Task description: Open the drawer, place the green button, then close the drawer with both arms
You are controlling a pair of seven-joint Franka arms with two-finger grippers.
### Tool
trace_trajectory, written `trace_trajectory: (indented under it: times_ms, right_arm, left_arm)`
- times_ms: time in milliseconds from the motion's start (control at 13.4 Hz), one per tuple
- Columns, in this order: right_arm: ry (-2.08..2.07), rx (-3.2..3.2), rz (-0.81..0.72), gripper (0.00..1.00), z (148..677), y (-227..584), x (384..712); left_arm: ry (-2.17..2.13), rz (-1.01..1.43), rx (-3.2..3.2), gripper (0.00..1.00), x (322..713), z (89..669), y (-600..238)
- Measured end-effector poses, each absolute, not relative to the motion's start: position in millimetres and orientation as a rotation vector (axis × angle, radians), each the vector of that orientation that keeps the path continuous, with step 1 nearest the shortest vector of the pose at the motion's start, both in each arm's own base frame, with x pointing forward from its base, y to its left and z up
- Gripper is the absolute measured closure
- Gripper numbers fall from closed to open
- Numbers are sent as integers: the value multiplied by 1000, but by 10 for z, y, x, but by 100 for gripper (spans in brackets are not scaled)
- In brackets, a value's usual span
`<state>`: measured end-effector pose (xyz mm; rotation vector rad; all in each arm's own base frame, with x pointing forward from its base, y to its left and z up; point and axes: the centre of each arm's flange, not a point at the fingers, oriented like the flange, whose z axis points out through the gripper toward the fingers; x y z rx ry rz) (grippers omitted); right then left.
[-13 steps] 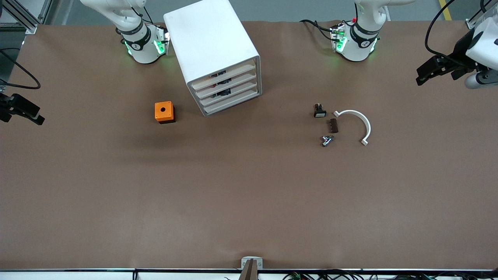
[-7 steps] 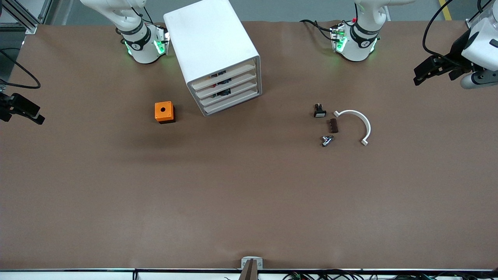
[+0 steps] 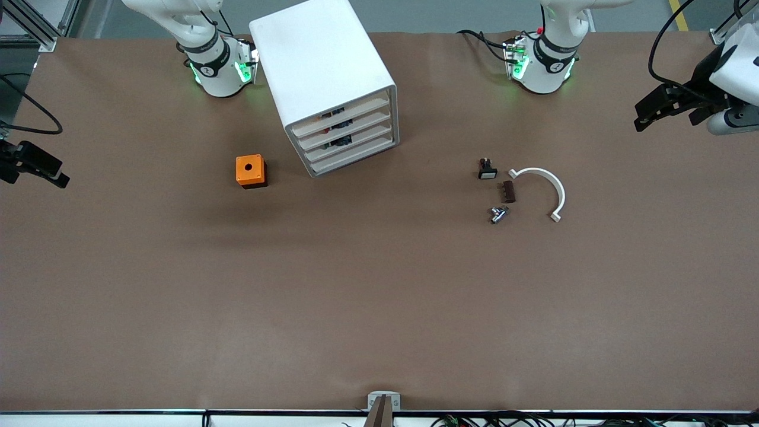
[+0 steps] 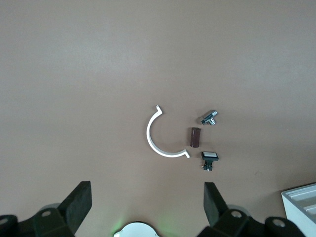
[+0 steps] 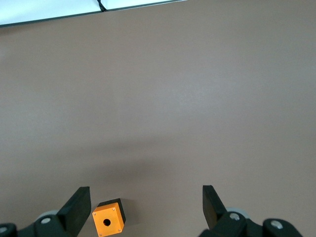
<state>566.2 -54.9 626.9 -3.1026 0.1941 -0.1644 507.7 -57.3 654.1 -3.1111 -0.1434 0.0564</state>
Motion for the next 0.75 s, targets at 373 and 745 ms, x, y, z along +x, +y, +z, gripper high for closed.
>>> trace_trajectory:
  times_ms: [373,745]
  right_arm:
    - [198,-3103,-81,0,6231,-561,5597]
    - [196,-3102,-82,0,6342,-552,5506]
  left_arm:
    - [-145,105,-3106,0,5071,6490,-562]
    - [-132,122,-3104,0,5066,6455,-601]
